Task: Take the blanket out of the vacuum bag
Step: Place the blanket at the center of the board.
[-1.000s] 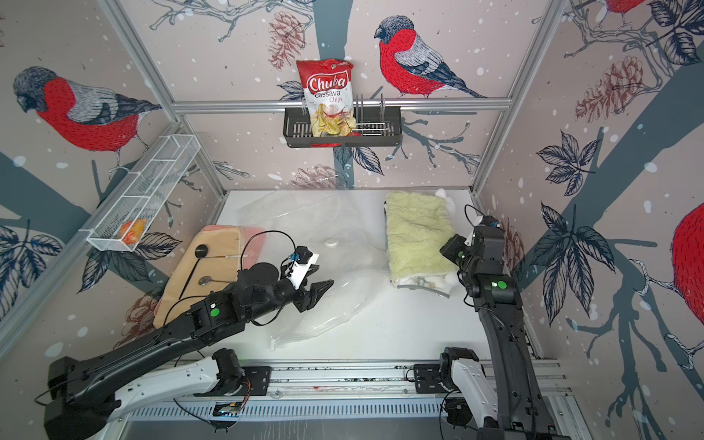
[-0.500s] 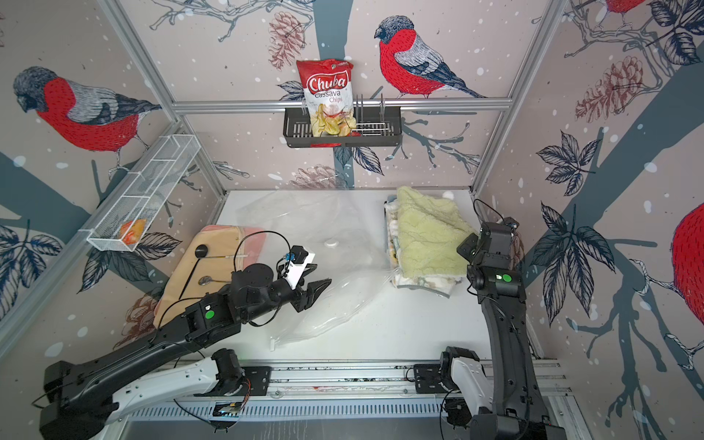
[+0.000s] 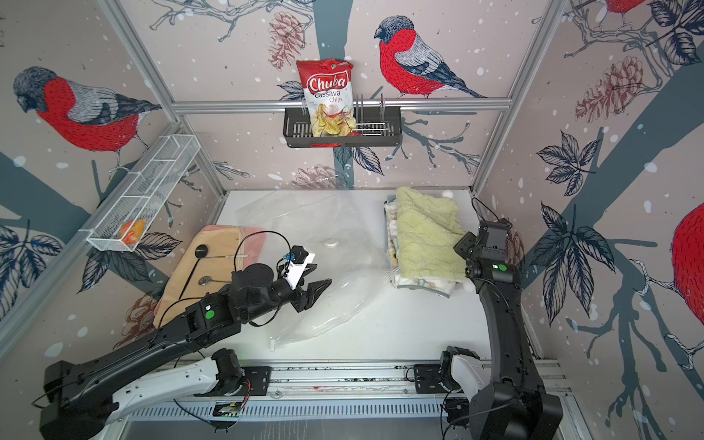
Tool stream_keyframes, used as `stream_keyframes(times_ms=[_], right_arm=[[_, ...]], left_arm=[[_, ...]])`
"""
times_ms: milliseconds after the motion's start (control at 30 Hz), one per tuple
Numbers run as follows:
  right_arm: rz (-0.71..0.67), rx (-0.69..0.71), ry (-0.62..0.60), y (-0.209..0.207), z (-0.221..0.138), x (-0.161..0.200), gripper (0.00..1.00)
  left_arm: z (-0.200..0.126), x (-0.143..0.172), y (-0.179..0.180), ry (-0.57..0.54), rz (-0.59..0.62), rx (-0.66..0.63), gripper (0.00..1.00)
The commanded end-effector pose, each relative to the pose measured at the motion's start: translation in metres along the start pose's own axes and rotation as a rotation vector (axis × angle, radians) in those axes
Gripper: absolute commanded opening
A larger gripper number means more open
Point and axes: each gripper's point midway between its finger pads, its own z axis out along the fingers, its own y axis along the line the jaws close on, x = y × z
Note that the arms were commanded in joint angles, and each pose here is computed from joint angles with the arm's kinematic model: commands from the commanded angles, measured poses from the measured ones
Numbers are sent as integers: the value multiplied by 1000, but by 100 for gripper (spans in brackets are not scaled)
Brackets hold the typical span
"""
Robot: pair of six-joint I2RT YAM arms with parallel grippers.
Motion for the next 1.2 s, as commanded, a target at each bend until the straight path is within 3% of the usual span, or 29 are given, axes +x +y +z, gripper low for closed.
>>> stream_keyframes(times_ms=[0, 200, 300, 567, 800, 1033, 1167], right_arm=[[24, -42, -80, 17, 2, -28, 59], [-21, -59, -15, 50, 45, -45, 58], [-63, -163, -25, 78, 69, -51, 60], [-186, -86, 135, 98, 155, -42, 66], [-259, -26, 201, 112, 193, -26, 44], [-279, 35, 156, 114, 191, -30, 3], [-251, 25, 95, 119, 176, -48, 0]], left_arm=[[0, -8, 1, -30, -8, -6, 64], [4, -4, 4, -14, -8, -23, 67], [8, -1, 3, 0, -5, -21, 68], [13, 3, 2, 23, -1, -16, 68], [12, 2, 2, 23, 7, -19, 69], [11, 2, 1, 21, 13, -10, 67], [11, 2, 0, 22, 13, -4, 64]])
